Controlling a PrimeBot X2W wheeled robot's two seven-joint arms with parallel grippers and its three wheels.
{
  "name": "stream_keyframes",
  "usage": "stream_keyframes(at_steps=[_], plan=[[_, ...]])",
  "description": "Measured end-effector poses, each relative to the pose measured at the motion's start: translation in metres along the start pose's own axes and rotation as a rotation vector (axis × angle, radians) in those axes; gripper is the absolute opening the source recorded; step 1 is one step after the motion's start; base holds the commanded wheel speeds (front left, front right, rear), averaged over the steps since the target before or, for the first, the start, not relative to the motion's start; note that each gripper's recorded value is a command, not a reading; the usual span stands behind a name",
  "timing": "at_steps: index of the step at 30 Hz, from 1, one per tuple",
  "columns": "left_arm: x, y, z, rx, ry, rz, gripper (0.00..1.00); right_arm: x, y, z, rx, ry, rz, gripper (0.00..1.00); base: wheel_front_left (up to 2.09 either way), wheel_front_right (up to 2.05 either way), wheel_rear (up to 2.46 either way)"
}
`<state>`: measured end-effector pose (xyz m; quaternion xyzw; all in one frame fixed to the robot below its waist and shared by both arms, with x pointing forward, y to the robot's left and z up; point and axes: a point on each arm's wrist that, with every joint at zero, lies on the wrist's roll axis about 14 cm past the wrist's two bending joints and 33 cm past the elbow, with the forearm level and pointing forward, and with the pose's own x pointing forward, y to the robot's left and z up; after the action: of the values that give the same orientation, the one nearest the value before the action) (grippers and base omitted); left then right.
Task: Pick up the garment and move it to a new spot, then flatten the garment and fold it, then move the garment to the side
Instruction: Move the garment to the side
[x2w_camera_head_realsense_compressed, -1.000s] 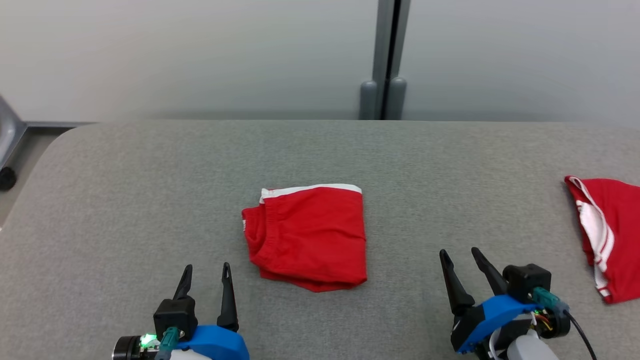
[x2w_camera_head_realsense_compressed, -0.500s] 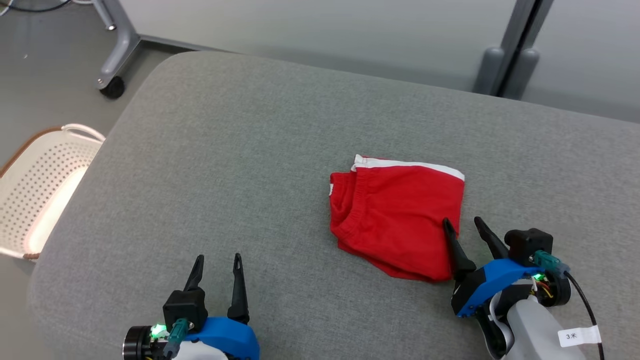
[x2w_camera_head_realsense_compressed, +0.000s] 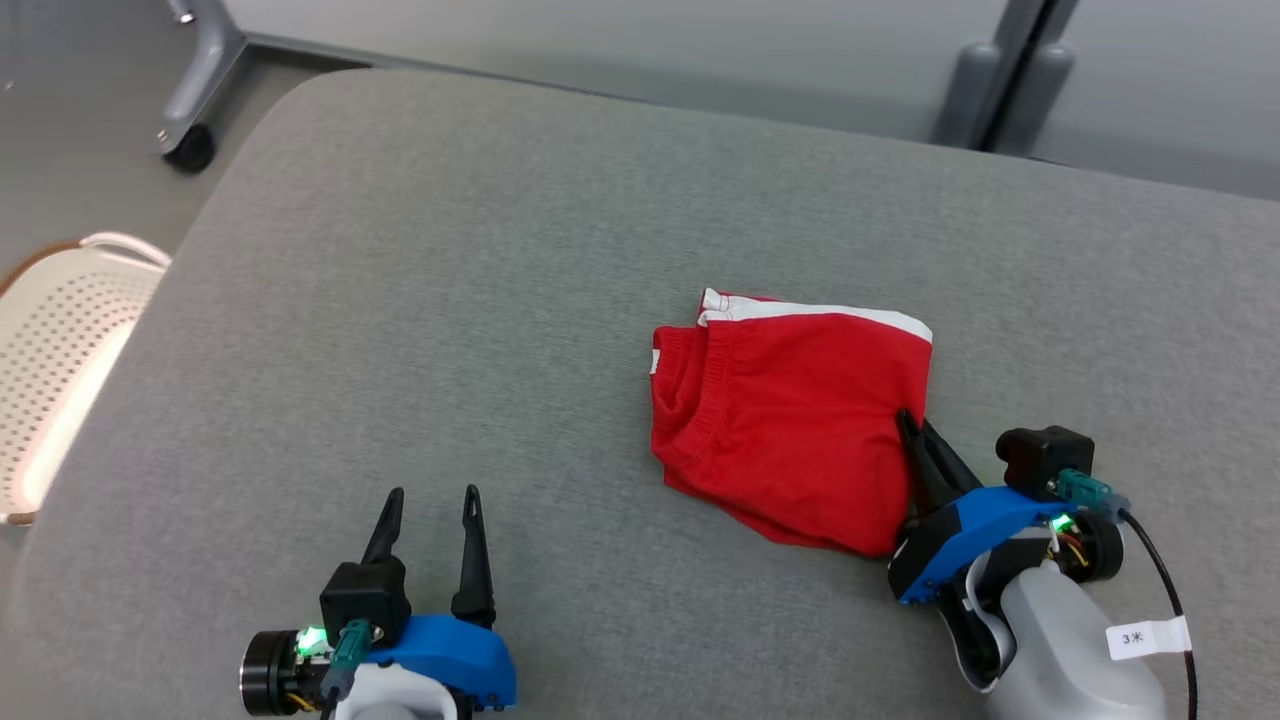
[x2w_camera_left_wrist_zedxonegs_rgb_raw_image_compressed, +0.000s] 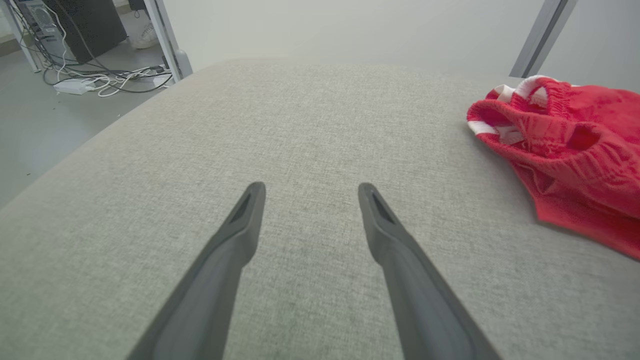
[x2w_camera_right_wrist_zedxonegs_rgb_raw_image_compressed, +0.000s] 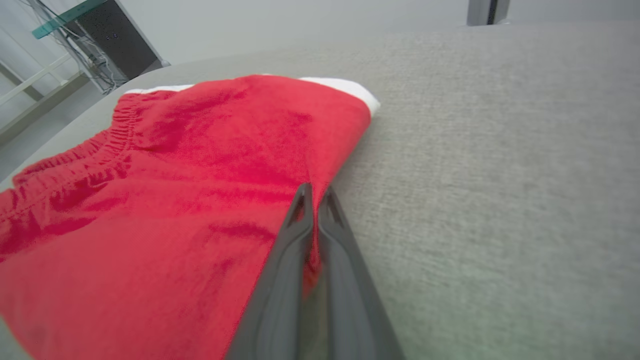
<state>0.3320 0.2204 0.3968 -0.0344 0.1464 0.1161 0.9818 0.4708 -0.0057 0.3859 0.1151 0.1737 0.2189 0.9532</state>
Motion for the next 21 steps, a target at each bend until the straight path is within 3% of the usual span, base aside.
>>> stream_keyframes(at_steps=[5,11,21], plan=[[0.017,-0.041,-0.001,0.019,0.005,-0.129,1.00,-0.020,-0.028,0.015,0.024,-0.056,-0.068,0.00,0.00,0.00,0.00],[0.037,-0.115,0.002,0.036,0.003,-0.342,1.00,-0.060,-0.070,0.032,0.032,-0.122,-0.185,0.00,0.00,0.00,0.00],[0.035,-0.244,-0.008,0.074,0.020,-0.699,1.00,-0.157,-0.142,0.051,0.059,-0.227,-0.450,0.00,0.00,0.00,0.00]])
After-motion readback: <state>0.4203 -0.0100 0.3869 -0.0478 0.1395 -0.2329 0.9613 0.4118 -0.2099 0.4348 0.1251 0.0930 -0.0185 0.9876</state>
